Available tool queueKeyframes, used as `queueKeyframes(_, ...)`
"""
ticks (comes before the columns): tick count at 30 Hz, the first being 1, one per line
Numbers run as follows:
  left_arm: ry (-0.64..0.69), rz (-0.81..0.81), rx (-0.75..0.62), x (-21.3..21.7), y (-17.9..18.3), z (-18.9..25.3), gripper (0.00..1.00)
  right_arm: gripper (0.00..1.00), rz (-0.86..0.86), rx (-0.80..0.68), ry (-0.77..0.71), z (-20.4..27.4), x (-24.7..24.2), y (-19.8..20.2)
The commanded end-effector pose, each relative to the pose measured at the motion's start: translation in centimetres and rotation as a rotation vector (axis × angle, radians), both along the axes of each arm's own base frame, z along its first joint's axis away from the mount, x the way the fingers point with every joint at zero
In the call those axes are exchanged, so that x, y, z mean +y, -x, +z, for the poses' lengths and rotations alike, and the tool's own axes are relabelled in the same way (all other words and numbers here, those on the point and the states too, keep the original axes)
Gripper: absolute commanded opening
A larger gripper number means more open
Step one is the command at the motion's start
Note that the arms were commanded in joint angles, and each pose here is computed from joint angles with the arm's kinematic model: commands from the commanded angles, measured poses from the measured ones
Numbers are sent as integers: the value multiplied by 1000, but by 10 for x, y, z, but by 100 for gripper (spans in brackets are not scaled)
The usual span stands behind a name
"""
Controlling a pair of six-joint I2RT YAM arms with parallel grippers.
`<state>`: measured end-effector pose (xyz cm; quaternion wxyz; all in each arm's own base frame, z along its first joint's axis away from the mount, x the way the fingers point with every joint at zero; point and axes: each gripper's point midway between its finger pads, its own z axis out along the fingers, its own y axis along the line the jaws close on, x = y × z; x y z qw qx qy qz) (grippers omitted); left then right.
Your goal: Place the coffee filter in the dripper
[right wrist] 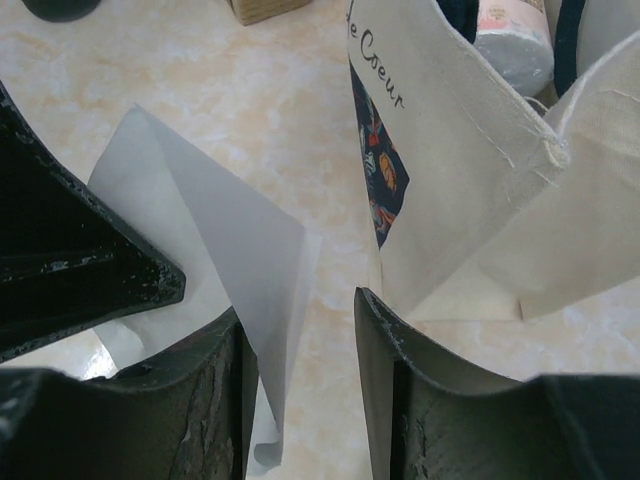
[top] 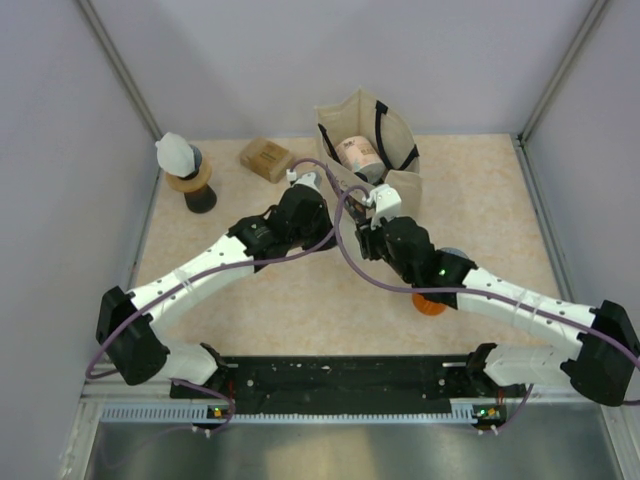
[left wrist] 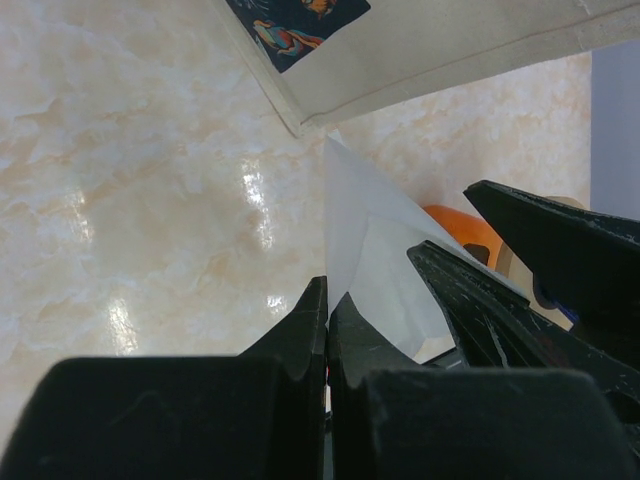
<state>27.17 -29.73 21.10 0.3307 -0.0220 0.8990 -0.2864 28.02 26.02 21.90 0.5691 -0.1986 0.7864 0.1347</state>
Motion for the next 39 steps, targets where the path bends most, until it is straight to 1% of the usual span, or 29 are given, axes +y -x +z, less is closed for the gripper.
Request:
queueKeyframes(1,50,-44,-54,-12,-2,26,0,42,-28,-58,-34,13,3,-9)
queueKeyframes(4,49,-65,-55,-14,1,27,0,41,-39,-63,-29,14,3,-11)
queueKeyframes(6,47,-79,-52,-14,4,26,0,36,-46,-62,-24,14,3,-12)
queueKeyframes(8,43,-87,-52,-13,6,26,0,24,-48,-53,-7,13,2,-12)
queueKeyframes(9,36,-87,-56,-11,6,27,0,16,-50,-53,-8,14,2,-12)
queueKeyframes(10,24,-88,-61,-9,7,27,0,10,-57,-40,13,10,-3,-11)
queueKeyframes(12,-13,-76,-63,-1,7,22,0,6,-68,-41,28,11,-8,-9)
queueKeyframes(17,-120,-88,-63,17,11,10,0,2,-89,-43,70,15,-23,-5)
queueKeyframes(20,-171,-125,-55,23,16,3,0,0,-73,-28,79,17,-26,0)
queueKeyframes(26,-194,-252,-34,17,29,-5,4,0,4,19,68,15,-17,12)
queueKeyframes(28,-207,-259,-27,19,31,-5,4,0,11,29,75,14,-17,13)
queueKeyframes(31,-236,-255,-16,23,30,-8,8,0,23,44,88,13,-17,16)
queueKeyframes(36,-277,-247,-5,29,30,-14,9,0,35,62,95,12,-17,19)
queueKeyframes(39,-275,-254,-4,28,30,-14,14,0,77,85,89,12,-11,25)
